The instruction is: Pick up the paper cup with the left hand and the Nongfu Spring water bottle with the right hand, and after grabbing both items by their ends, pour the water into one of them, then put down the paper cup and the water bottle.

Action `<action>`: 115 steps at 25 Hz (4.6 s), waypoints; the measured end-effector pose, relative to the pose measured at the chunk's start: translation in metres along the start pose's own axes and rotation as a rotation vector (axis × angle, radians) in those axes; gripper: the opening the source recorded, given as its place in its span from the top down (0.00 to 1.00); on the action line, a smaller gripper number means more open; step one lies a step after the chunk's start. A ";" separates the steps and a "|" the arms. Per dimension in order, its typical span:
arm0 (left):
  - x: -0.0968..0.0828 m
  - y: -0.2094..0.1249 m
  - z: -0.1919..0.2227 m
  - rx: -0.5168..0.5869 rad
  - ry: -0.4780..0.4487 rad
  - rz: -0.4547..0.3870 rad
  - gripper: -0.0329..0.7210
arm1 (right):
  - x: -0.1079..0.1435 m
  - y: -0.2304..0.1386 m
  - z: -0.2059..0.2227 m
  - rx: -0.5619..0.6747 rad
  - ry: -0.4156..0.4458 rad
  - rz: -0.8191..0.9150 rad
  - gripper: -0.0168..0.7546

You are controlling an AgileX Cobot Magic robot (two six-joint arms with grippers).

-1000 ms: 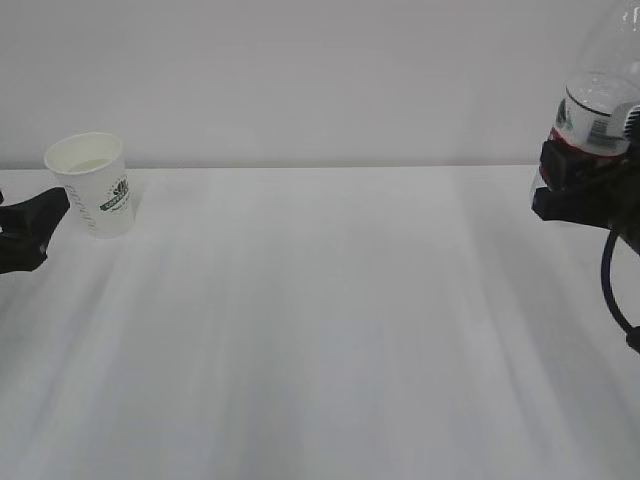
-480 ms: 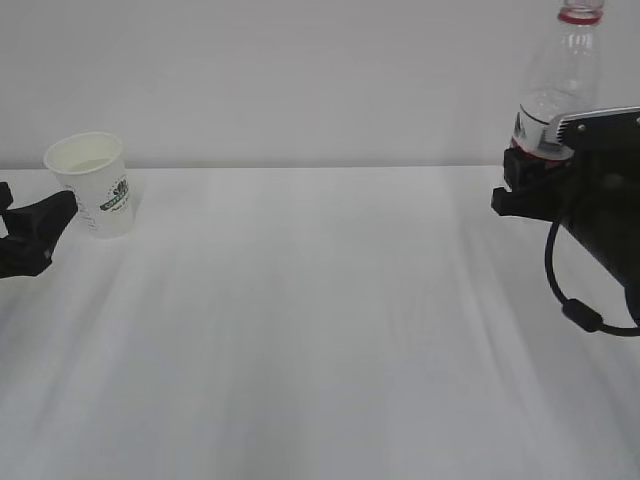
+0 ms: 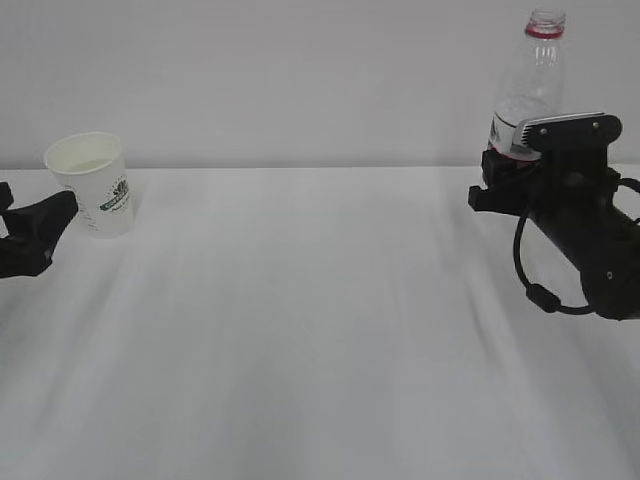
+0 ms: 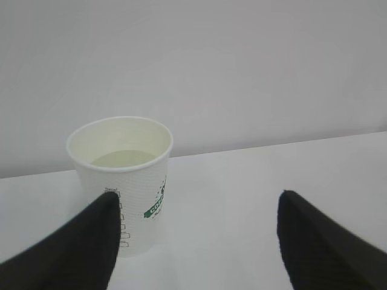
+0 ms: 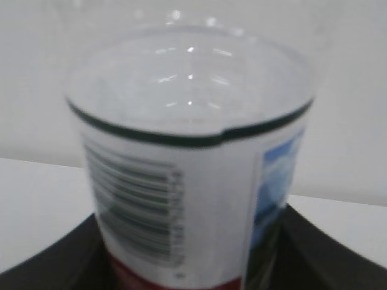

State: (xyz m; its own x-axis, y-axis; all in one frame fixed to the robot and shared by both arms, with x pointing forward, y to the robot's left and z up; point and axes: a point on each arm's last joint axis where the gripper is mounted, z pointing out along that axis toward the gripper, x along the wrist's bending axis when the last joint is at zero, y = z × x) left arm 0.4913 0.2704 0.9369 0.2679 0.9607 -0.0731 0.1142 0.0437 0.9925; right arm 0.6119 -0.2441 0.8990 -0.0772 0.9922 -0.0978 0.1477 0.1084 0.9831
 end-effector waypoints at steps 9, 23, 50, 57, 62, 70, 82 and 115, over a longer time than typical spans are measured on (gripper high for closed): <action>0.000 0.000 0.000 0.000 -0.002 0.001 0.18 | 0.003 -0.013 0.023 0.001 -0.002 0.000 0.41; 0.000 0.000 0.000 0.001 -0.003 0.001 0.19 | 0.008 -0.032 0.051 -0.051 -0.010 -0.001 0.41; 0.000 0.000 0.000 0.001 -0.003 0.001 0.22 | 0.011 -0.048 0.051 0.007 0.012 0.012 0.41; -0.001 0.000 0.000 0.001 -0.007 0.003 0.22 | 0.011 -0.048 0.051 0.007 0.012 0.013 0.31; -0.001 0.000 0.000 0.001 -0.009 0.004 0.23 | 0.010 -0.048 0.049 -0.007 0.010 0.014 0.18; -0.001 0.000 0.000 0.001 -0.009 0.004 0.23 | 0.010 -0.046 0.047 -0.039 0.009 0.021 0.17; -0.001 0.000 0.000 0.001 -0.009 0.004 0.23 | 0.010 -0.041 0.028 -0.038 0.038 0.034 0.17; -0.011 0.071 -0.041 -0.153 0.028 0.090 0.25 | -0.010 0.047 -0.095 -0.107 0.045 0.062 0.17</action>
State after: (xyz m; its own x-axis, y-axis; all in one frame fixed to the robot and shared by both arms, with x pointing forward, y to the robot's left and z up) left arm 0.4576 0.2744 1.0120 0.2438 0.9697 0.0173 -0.0569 -0.0035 0.9984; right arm 0.5263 -0.2542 0.9612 -0.1154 0.9928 -0.0319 0.0480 0.0376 0.9981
